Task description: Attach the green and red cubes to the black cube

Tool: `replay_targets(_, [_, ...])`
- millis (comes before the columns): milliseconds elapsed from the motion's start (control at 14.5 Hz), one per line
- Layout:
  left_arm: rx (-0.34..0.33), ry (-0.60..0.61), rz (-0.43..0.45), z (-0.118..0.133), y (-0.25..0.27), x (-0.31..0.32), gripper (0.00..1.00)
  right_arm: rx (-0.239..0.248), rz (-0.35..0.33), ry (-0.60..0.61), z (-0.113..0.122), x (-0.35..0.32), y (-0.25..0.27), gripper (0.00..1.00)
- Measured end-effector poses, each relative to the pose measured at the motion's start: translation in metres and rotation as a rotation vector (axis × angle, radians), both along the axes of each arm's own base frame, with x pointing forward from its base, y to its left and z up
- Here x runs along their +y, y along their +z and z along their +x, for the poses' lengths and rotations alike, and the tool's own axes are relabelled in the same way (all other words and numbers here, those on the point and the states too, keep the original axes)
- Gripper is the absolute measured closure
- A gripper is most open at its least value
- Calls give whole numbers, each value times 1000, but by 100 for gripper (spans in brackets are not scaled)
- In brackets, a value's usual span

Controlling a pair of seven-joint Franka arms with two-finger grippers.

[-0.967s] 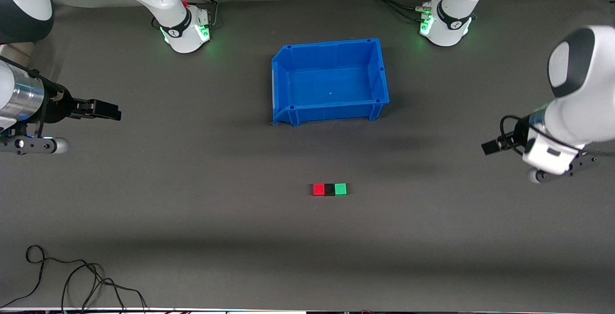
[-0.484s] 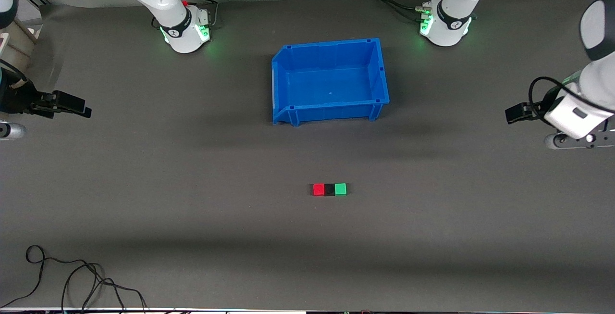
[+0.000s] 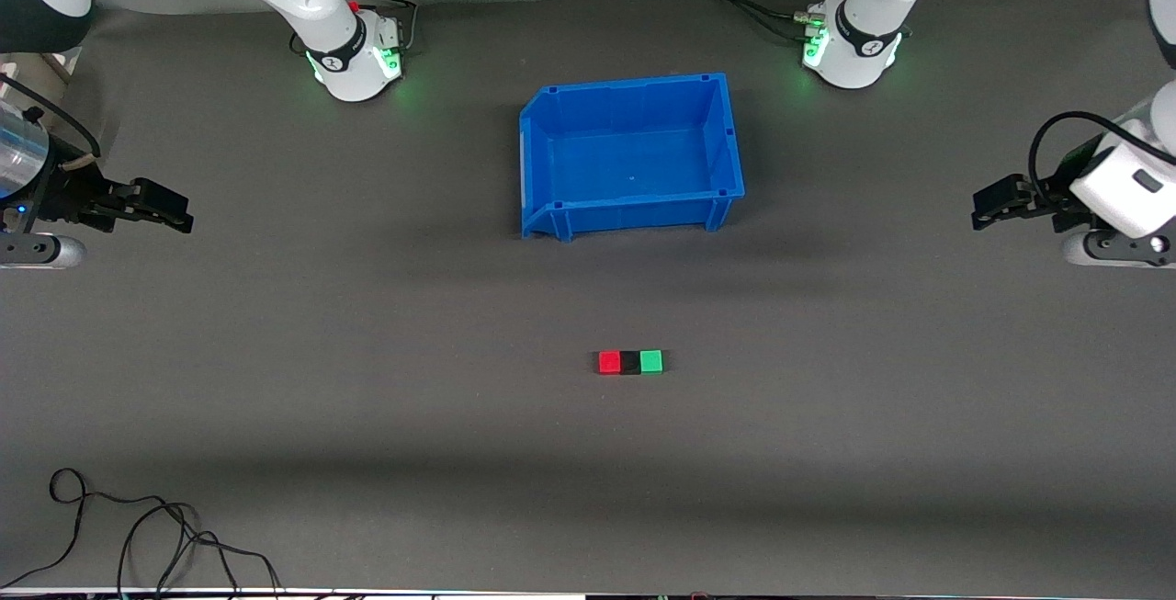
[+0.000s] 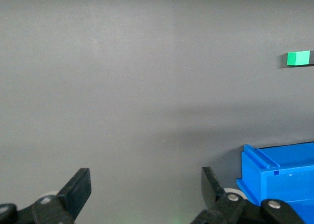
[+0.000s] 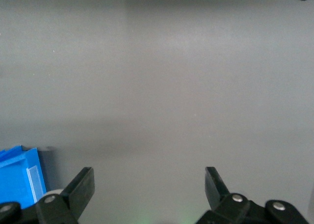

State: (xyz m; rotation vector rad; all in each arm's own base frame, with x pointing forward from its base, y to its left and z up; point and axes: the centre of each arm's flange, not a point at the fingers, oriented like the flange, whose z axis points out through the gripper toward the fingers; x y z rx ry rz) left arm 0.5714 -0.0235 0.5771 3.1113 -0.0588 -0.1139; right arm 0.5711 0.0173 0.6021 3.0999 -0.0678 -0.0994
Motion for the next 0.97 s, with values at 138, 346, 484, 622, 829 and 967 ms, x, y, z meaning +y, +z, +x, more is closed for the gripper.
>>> replay_targets(138, [14,12,-1,2,0,11,4,0,0,5,0,4,-2,0])
replay_targets(346, [16,10,-5,3,-2,39,7,-2,0,12,0,14,-1,0])
replay_targets(484, [4,25,-7,3,-1,66,0,-2,0,12,0,14,-1,0])
replay_targets(622, [-9,36,-1,5,-1,72,0,-2,0,12,0,14,-1,0])
replay_targets(829, [-30,27,14,8,4,68,0,-2,0,10,0,14,-1,0])
replay_targets(967, [-33,18,26,10,5,64,0,-2,0,9,0,14,-1,0])
